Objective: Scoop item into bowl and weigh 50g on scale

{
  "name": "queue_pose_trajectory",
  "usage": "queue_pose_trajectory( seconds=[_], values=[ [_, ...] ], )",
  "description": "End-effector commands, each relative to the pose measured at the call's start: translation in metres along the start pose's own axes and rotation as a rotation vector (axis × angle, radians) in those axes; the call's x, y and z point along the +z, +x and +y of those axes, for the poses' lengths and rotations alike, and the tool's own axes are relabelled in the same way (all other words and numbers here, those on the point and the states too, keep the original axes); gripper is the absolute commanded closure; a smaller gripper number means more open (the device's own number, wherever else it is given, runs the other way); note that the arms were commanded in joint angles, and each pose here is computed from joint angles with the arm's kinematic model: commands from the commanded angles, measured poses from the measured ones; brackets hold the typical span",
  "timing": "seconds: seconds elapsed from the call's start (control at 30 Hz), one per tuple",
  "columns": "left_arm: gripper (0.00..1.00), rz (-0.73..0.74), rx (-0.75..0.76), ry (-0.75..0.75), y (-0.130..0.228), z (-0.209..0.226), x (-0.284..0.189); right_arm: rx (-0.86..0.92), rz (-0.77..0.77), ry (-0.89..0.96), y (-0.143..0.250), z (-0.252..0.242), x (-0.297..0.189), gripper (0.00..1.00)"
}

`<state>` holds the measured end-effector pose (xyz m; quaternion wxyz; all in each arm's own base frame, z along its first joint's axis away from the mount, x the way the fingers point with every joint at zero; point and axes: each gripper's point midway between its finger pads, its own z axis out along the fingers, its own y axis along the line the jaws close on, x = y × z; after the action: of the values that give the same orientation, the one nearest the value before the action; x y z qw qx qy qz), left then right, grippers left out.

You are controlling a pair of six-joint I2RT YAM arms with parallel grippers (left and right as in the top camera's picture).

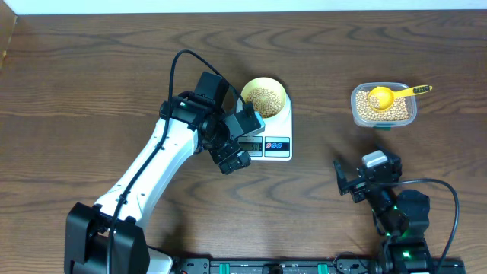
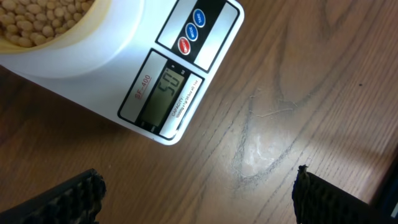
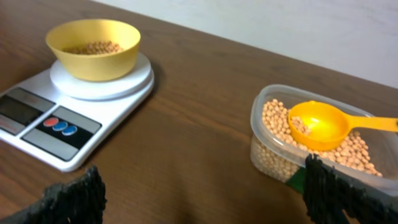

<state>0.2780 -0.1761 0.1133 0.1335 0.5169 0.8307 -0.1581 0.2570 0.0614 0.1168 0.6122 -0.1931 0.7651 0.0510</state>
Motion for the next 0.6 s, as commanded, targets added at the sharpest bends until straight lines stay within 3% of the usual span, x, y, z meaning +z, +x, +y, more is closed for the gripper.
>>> queue_pose_trajectory(
  seconds=[0.0, 0.37, 0.57],
  values=[
    [0.02, 0.004, -0.001, 0.009, 0.002, 0.0, 0.002, -0.023, -0.031, 0.022, -0.007, -0.002, -0.006, 0.01],
    [0.02, 0.004, -0.002, 0.009, 0.002, 0.0, 0.002, -0.059, -0.183, 0.074, -0.038, -0.006, -0.029, 0.01],
    [0.02, 0.004, -0.002, 0.009, 0.002, 0.0, 0.002, -0.058, -0.181, 0.072, -0.038, -0.006, -0.029, 0.01]
  ],
)
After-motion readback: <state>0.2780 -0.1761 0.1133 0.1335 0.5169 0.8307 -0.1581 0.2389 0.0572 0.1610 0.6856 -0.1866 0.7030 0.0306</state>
